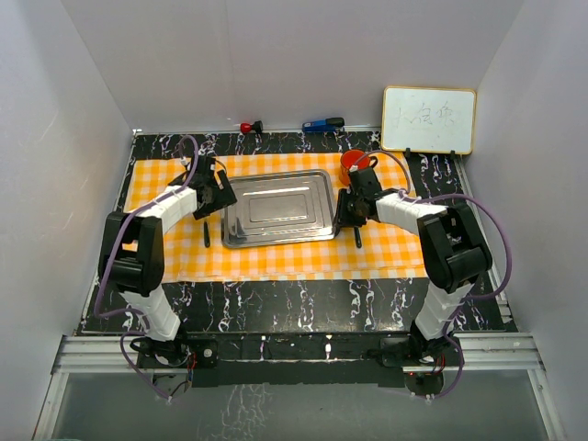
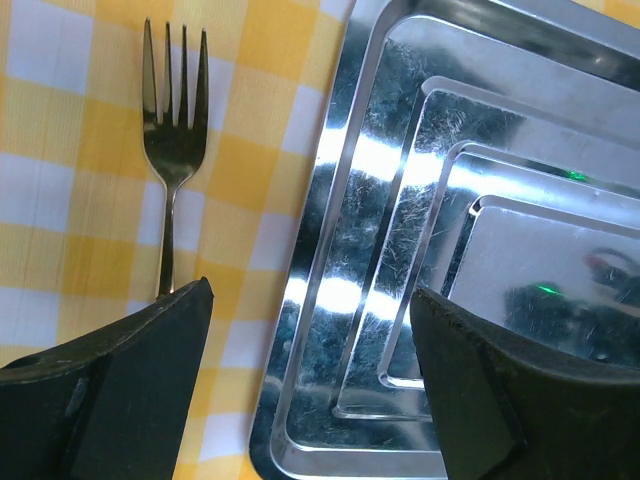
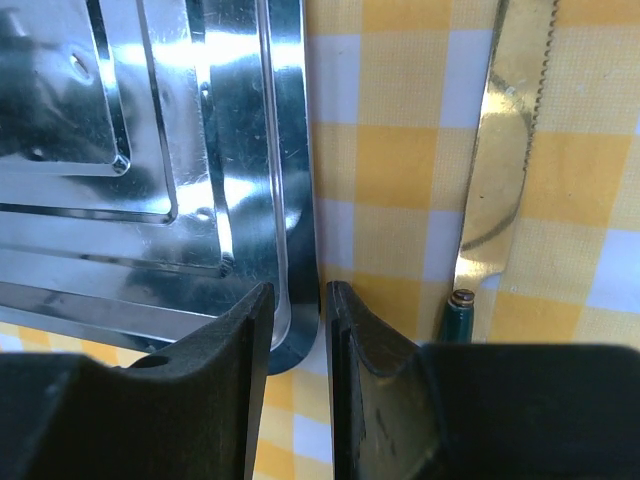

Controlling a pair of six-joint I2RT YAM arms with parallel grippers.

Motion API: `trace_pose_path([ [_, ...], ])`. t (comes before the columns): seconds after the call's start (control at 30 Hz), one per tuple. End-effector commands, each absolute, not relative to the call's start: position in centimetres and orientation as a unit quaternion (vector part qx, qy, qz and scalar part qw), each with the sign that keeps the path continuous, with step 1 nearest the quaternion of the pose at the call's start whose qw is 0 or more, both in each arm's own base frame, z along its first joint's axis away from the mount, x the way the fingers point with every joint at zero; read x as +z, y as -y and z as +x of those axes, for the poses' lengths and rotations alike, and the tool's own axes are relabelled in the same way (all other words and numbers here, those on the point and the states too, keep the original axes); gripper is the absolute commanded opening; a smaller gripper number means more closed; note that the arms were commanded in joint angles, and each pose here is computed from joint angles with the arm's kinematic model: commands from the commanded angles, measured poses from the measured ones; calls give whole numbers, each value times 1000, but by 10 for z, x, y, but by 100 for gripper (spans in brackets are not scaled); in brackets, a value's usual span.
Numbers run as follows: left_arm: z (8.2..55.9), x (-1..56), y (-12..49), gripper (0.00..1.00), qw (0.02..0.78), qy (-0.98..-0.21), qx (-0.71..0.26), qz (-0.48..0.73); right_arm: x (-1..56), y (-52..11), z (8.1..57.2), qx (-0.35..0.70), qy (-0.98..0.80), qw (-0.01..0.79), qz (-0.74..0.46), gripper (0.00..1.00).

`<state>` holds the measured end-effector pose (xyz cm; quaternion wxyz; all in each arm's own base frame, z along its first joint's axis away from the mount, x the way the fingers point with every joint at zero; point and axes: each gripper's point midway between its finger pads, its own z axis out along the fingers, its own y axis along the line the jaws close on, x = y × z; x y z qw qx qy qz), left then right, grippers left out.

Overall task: Set the dinner table for one person
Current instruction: Adjust the knife on the napkin, then adjust the plate on the napkin.

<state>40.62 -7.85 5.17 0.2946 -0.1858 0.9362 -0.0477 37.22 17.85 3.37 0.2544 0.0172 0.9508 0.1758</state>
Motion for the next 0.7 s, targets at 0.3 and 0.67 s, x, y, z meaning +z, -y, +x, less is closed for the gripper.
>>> trace_pose_path([
  [0.3,412,54,81,78,295,-939,-45,-173,44,-194,390,200,-937,285,7,24],
  [0.67,413,45,82,78,286,-942,-44,-169,32,-204,374,207,-942,266,-6,17],
])
